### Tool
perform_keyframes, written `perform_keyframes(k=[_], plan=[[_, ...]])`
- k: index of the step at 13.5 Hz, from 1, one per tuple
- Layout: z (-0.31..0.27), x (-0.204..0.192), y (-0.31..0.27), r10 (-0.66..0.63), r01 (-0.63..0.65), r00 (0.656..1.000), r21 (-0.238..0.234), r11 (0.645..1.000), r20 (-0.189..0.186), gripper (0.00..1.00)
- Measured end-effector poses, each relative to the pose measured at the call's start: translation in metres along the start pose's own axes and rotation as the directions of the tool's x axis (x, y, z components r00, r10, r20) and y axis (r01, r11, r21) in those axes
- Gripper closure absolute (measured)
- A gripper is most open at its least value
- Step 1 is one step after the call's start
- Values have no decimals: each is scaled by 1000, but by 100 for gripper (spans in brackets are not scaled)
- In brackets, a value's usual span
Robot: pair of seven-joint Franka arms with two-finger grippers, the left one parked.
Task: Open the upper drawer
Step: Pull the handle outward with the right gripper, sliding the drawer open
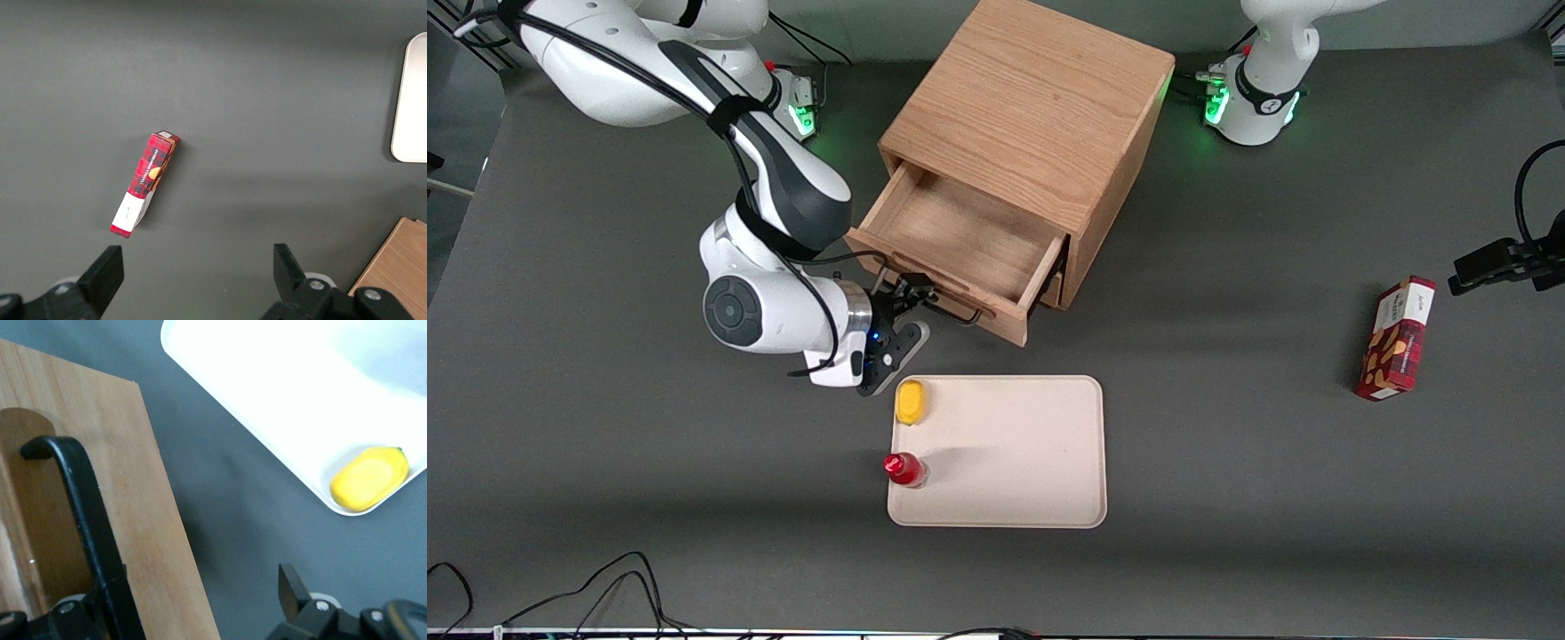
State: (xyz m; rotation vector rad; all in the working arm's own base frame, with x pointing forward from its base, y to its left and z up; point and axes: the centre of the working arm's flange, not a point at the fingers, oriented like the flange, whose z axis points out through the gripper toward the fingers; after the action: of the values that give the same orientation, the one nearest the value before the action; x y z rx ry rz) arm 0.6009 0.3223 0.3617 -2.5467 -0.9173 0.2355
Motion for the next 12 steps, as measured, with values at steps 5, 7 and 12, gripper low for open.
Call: perform_keyframes(k=[5, 7, 12], plan=[[-12, 12, 28, 16, -16, 1000, 10, 1000, -2, 0], [-20, 14, 41, 21, -21, 1000, 6, 1000, -16, 0], [-32, 16, 67, -9, 10, 1000, 13, 1000, -16, 0]])
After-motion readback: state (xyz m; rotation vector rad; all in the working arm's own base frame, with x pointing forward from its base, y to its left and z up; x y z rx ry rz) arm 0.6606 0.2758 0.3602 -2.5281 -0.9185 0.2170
